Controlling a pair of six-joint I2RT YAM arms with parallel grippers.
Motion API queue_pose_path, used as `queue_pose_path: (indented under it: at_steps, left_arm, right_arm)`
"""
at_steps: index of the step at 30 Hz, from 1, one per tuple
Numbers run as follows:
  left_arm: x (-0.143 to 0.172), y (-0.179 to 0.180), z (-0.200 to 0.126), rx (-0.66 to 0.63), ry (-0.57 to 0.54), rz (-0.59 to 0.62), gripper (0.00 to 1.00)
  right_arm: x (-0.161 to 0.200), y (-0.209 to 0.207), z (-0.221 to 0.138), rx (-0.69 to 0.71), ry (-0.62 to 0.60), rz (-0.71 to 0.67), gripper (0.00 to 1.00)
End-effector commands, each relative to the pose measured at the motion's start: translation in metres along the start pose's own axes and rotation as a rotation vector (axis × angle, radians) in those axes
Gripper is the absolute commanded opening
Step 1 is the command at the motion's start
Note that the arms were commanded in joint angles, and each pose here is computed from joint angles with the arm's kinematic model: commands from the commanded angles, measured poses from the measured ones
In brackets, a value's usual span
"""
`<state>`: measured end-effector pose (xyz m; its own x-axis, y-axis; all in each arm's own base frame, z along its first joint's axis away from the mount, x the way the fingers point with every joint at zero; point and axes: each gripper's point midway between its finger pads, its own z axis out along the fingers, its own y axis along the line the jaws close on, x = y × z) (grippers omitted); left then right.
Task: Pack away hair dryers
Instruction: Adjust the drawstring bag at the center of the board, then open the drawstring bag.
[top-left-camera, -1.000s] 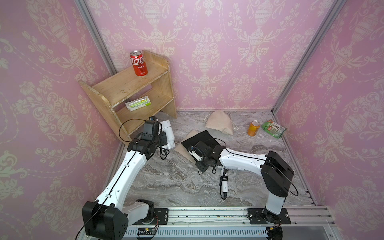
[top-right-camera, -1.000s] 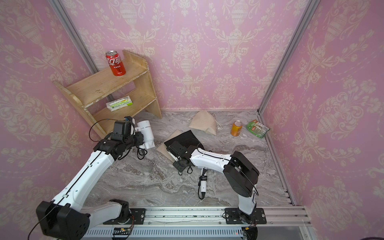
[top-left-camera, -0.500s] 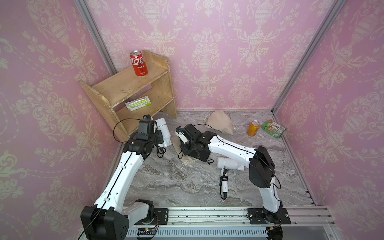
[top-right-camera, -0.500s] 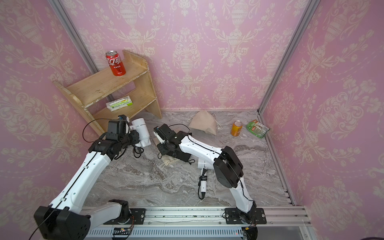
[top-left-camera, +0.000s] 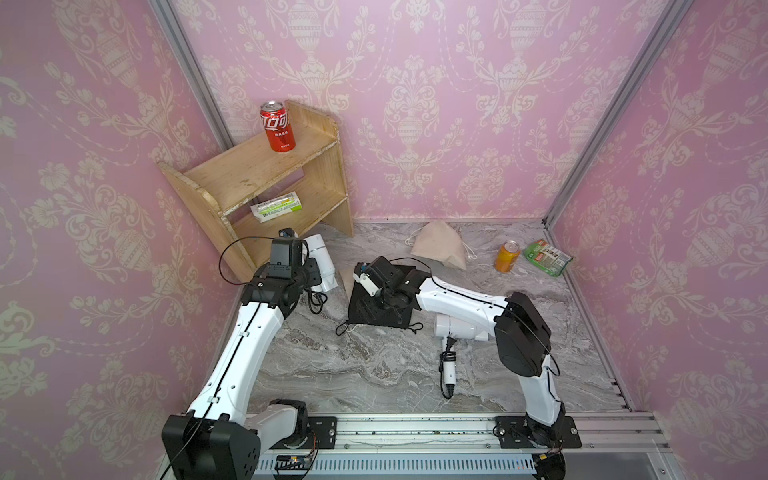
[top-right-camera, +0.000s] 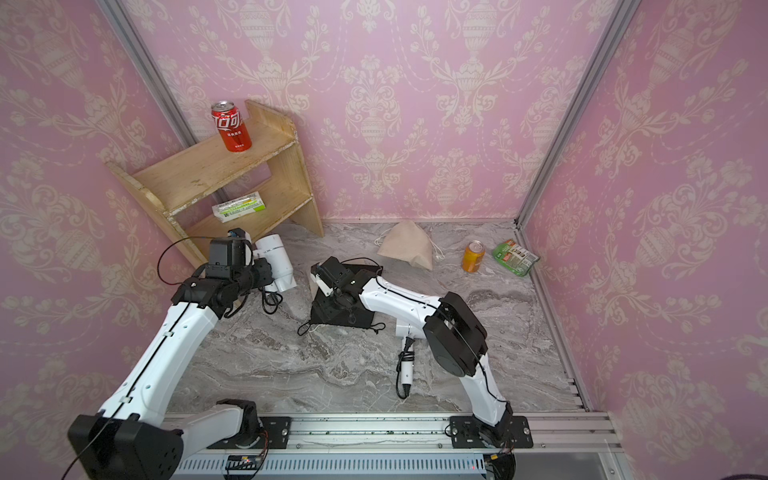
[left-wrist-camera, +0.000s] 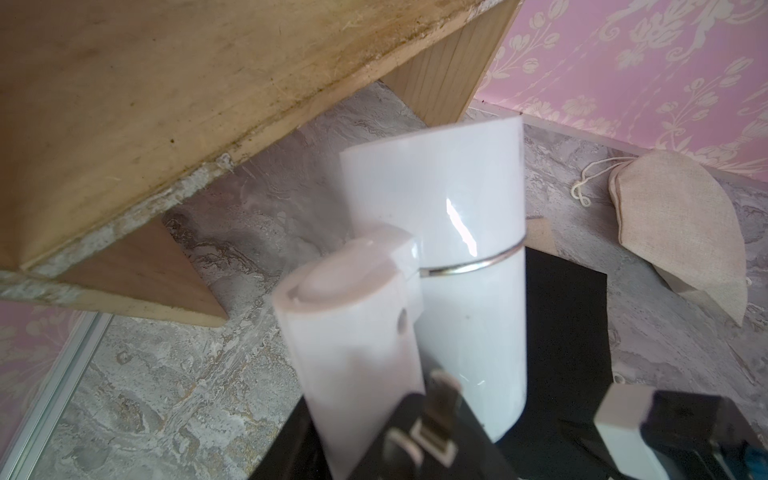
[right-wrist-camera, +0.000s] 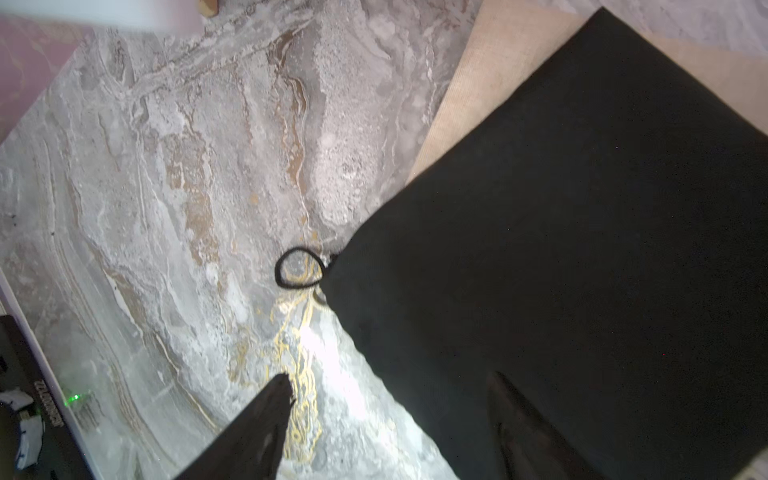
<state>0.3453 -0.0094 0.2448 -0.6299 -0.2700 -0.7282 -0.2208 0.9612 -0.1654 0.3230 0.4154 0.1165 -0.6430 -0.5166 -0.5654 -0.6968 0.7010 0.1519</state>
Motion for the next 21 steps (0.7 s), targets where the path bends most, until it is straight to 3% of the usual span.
queue_pose_path:
  at_steps: [1, 8, 21]
  left_arm:
    - [-0.009, -0.004, -0.006, 0.031, -0.026, -0.042, 0.05]
    - [0.009, -0.018, -0.003, 0.127, 0.031, -0.09, 0.07]
    - [0.039, -0.035, 0.002, 0.247, 0.117, -0.173, 0.09]
  right_arm:
    - [-0.006, -0.014, -0.027, 0.068, -0.09, -0.103, 0.75]
    - [0.05, -0.045, -0.024, 0.196, 0.008, -0.27, 0.72]
    - [0.062, -0.043, 0.004, 0.171, 0.062, -0.428, 0.64]
